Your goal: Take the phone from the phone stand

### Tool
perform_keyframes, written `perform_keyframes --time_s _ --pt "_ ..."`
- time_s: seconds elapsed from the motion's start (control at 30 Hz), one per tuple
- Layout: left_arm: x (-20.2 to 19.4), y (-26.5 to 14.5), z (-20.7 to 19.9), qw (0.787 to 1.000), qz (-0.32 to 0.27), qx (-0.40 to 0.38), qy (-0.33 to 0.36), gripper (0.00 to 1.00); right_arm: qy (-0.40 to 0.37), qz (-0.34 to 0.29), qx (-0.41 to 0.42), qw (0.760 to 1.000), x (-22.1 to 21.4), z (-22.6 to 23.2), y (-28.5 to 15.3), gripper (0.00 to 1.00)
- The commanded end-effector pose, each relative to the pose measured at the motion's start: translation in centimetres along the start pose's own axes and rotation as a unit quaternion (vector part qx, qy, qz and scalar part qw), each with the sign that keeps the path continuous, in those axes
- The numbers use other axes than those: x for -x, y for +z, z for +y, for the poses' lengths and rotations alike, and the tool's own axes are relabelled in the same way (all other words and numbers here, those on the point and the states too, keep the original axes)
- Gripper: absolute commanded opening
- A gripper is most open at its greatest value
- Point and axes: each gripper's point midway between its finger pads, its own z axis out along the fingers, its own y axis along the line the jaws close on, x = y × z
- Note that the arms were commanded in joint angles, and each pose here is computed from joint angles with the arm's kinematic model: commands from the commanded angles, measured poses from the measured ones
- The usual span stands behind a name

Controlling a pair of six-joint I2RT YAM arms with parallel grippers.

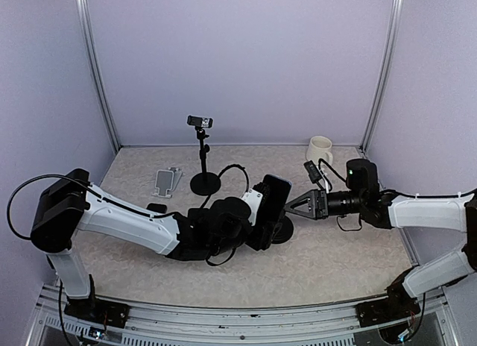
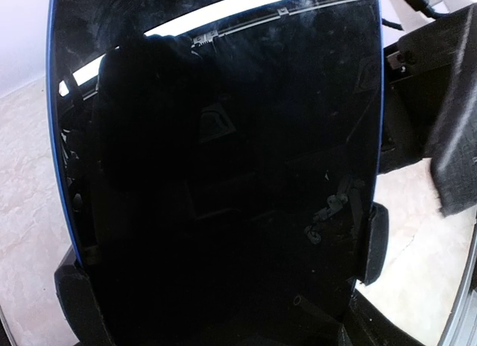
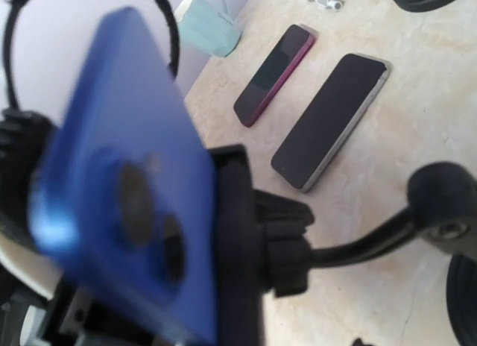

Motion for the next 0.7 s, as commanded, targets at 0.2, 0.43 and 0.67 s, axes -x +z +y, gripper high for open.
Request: perform_keyframes --time_s 0.2,0.43,0.67 --pt "0.8 0.4 0.4 1.000 -0.018 0.012 -0.006 0.39 -0.005 0.014 0.039 0.999 -0.4 0.8 2.1 0.61" --pt "1.0 0.4 0.6 1.000 -0.019 0.012 -0.006 0.36 -0.011 0.021 0.050 0.998 -0.5 1.1 2.6 0.44" --pt "1.1 0.6 1.8 0.999 -0.015 0.029 -0.021 0.32 -0.019 0.029 0.043 0.998 -1.0 0.9 2.5 0.31"
